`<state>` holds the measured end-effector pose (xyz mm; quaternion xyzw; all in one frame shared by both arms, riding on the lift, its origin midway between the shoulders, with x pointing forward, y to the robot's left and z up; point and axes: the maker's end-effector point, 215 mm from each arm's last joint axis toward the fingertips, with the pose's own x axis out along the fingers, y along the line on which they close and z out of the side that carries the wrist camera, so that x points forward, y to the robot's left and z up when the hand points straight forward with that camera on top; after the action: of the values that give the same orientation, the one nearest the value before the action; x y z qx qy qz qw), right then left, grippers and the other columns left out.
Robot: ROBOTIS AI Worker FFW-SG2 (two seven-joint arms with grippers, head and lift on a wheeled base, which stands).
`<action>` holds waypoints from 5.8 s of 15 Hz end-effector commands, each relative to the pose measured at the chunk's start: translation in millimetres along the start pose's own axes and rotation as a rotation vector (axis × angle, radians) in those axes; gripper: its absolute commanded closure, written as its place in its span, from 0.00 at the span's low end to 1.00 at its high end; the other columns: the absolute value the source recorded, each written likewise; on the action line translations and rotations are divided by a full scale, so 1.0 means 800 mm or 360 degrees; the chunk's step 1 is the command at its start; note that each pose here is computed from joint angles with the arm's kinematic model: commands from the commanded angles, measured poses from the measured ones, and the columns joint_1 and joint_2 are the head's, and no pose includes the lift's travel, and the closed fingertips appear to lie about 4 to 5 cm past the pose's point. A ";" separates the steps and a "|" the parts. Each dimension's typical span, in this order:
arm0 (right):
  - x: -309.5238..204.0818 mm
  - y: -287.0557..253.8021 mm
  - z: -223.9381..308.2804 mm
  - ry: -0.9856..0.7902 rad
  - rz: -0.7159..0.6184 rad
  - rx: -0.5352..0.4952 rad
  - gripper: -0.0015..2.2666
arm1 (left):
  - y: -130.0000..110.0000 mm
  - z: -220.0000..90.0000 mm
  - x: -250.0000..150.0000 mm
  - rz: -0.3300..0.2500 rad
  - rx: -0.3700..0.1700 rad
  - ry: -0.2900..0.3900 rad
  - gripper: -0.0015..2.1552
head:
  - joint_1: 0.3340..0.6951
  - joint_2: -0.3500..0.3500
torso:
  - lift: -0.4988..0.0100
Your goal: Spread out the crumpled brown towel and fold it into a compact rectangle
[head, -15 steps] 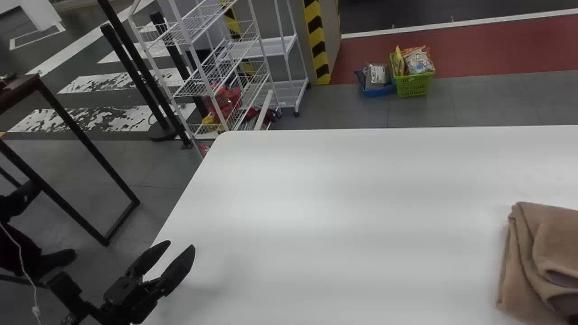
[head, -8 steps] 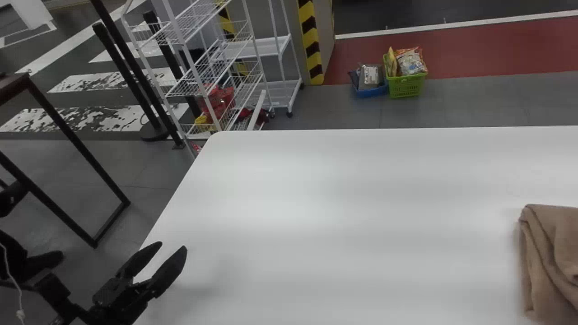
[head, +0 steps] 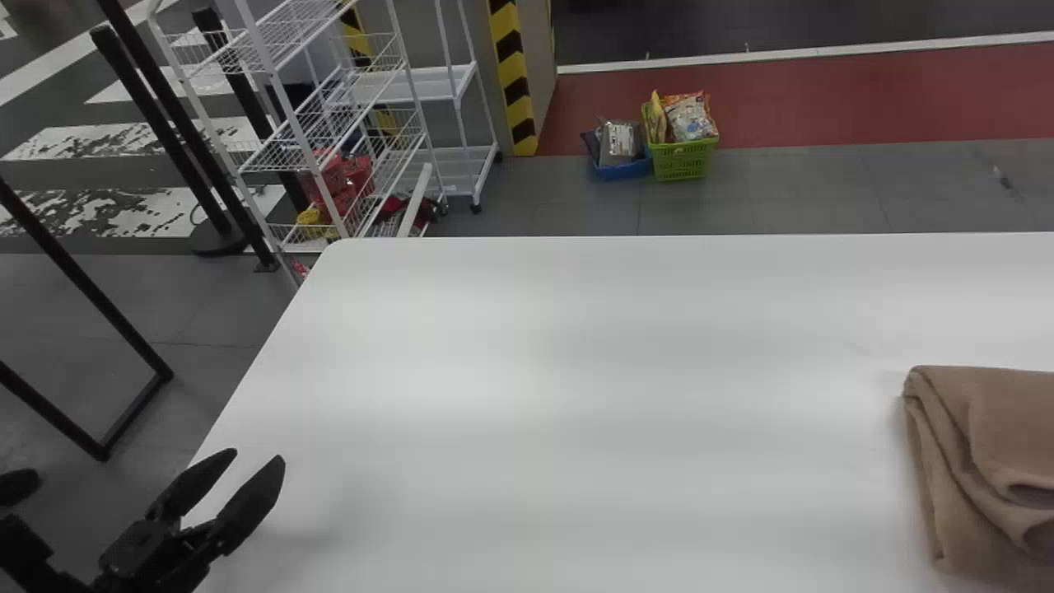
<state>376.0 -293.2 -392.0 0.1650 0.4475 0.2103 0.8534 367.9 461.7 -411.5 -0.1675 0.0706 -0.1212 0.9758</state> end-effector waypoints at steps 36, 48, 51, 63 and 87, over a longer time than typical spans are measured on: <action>0.039 -0.063 0.045 0.0620 -0.0422 -0.2000 0.63 | -0.006 -0.009 -0.014 0.0015 -0.0023 -0.0014 0.02 | 1.00 0.78 | 0.73; -0.018 -0.014 0.028 0.0464 -0.0430 -0.1980 0.63 | -0.008 -0.011 -0.013 0.0009 -0.0028 -0.0013 0.02 | 1.00 0.80 | 0.73; -0.019 -0.011 0.006 0.0528 -0.0443 -0.2019 0.63 | -0.008 -0.010 -0.013 0.0008 -0.0025 -0.0012 0.02 | 1.00 0.81 | 0.73; -0.004 0.034 0.043 0.0285 -0.0359 -0.1801 0.63 | -0.131 -0.066 0.035 -0.0386 -0.0083 0.0132 0.03 | 1.00 0.69 | 0.73; 0.038 0.031 -0.043 0.0576 -0.0324 -0.1833 0.63 | -0.143 -0.075 0.040 -0.0427 -0.0022 0.0186 0.05 | 1.00 0.65 | 0.73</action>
<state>361.5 -261.3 -412.1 -0.4105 0.4087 0.3492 0.7366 363.3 330.2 -431.8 -0.1754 0.1056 -0.2597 0.9437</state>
